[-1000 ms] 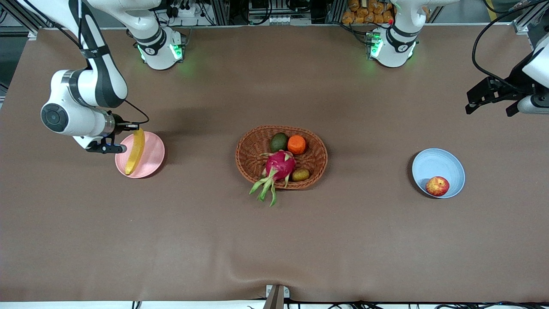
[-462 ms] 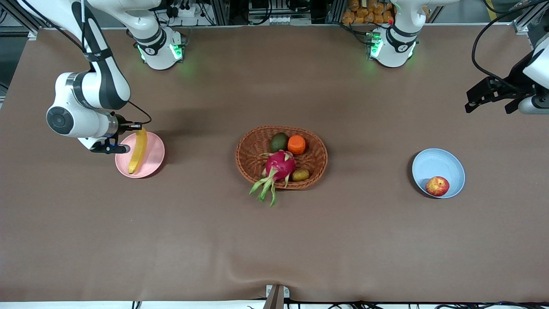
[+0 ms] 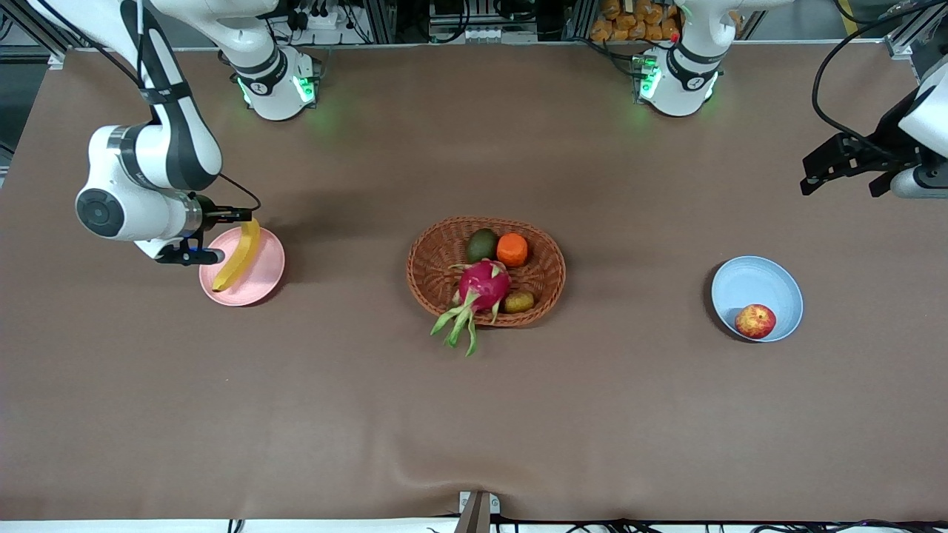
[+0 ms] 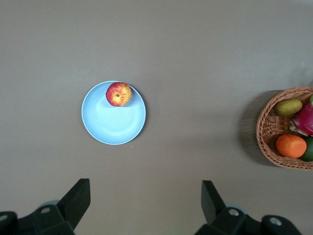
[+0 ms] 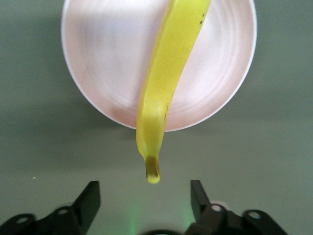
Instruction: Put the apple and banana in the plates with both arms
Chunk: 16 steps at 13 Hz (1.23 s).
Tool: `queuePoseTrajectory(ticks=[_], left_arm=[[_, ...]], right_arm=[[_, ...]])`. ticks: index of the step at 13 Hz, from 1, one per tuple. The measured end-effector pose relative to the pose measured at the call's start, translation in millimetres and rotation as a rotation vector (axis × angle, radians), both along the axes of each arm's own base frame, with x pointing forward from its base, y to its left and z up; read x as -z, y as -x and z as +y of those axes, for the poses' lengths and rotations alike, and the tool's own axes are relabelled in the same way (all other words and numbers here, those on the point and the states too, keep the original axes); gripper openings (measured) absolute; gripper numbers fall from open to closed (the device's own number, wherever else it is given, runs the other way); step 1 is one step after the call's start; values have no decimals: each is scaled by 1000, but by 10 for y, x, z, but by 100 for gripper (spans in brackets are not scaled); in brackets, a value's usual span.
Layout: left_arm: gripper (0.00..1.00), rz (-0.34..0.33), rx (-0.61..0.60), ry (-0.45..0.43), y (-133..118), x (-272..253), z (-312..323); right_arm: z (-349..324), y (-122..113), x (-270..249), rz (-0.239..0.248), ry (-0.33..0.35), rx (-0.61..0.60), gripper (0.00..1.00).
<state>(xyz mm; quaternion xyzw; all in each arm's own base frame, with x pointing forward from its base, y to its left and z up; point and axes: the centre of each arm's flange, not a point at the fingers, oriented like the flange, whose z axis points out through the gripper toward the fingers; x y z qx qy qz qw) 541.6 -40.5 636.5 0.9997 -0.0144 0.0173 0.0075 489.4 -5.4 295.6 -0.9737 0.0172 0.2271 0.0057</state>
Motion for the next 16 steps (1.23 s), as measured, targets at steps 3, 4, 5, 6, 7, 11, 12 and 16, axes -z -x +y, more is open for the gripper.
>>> queuePoseTrajectory(ticks=[3, 4, 5, 6, 7, 11, 12, 16], left_arm=[[100, 5, -1, -1, -8, 19, 6], [100, 10, -1, -4, -3, 23, 9], [100, 12, -1, -12, -1, 26, 18], [100, 13, -2, -23, 0, 27, 32], [100, 13, -2, -28, 0, 27, 40], [100, 18, 2, -29, 7, 30, 20], [100, 18, 2, -29, 8, 28, 19], [100, 21, 2, -30, 11, 26, 19]], right_arm=[[40, -352, -781, -7, -3, -11, 100], [45, -455, -1102, -23, -4, -12, 100], [49, -540, -1420, -48, -5, -14, 100], [56, -608, -1716, -80, -5, -16, 100], [63, -667, -1968, -118, -5, -17, 100], [96, -831, -2679, -270, -5, -25, 100], [106, -854, -2840, -305, -4, -27, 100], [47, -889, -3278, -399, -1, -16, 100]])
